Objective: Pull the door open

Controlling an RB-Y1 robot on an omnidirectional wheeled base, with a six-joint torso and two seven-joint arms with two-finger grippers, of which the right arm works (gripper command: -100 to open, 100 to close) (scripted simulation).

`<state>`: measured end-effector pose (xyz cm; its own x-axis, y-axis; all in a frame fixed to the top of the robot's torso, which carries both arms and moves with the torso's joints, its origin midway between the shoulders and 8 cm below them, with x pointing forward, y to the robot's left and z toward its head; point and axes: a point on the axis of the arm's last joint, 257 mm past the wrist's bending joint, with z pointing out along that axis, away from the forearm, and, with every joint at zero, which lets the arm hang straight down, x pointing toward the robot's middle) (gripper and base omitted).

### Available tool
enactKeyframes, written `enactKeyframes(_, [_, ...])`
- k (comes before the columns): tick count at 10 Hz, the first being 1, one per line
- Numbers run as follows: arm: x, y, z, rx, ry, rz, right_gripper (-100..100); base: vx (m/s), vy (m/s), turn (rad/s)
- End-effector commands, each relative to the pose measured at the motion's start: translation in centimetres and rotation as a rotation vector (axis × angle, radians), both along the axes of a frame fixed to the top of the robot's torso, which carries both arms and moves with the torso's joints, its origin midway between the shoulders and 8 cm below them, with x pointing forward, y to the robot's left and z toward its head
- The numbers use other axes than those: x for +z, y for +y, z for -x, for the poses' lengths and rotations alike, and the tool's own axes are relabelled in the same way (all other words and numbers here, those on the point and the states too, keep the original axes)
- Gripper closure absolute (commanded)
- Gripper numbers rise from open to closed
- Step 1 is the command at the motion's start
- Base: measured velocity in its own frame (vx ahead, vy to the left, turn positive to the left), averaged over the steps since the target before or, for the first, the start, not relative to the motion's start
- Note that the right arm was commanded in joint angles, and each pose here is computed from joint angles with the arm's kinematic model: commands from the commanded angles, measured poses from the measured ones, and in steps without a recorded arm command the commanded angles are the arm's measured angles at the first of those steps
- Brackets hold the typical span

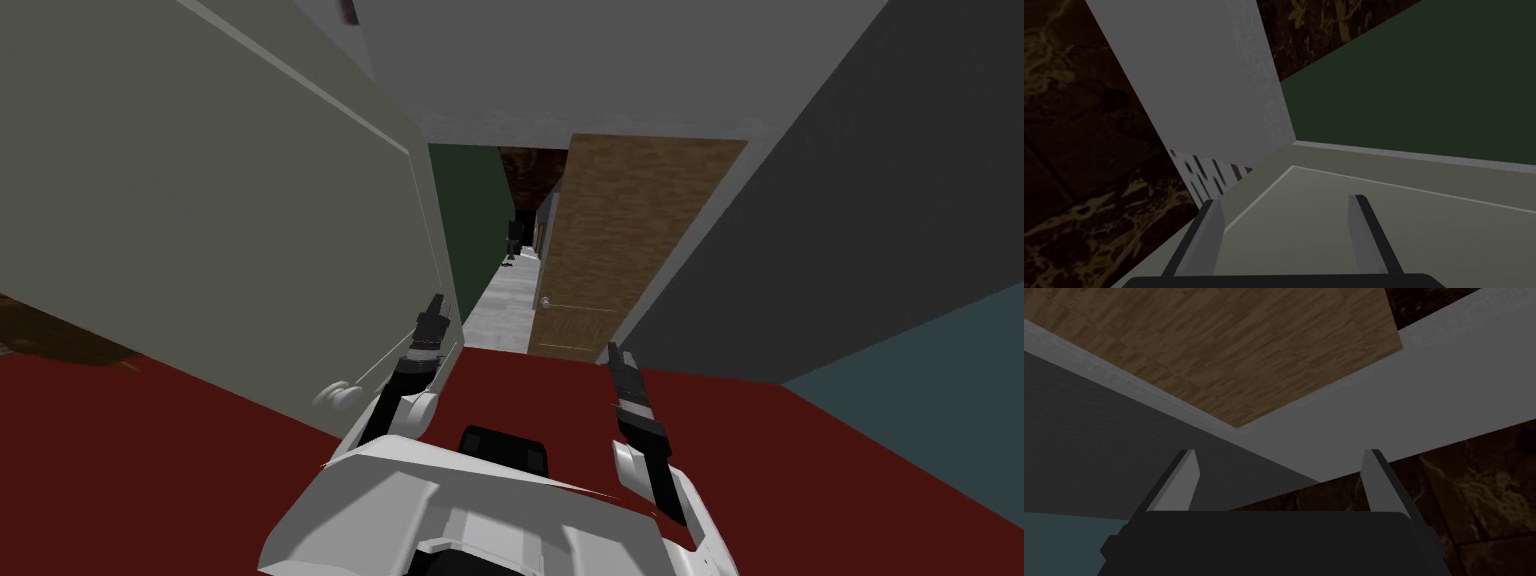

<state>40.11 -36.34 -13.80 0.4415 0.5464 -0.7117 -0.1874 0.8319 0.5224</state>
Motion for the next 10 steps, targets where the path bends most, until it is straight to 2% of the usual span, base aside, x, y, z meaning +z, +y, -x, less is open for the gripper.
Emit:
enactKeyframes(1, [-1.3, -1.0, -0.1, -0.033, 0.028, 0.045, -100, 0.104, 0.006, 0.131])
enactKeyframes(10, [-8.0, -4.7, -0.6, -0.185, 0.19, 0.25, -100, 0.105, -0.006, 0.113])
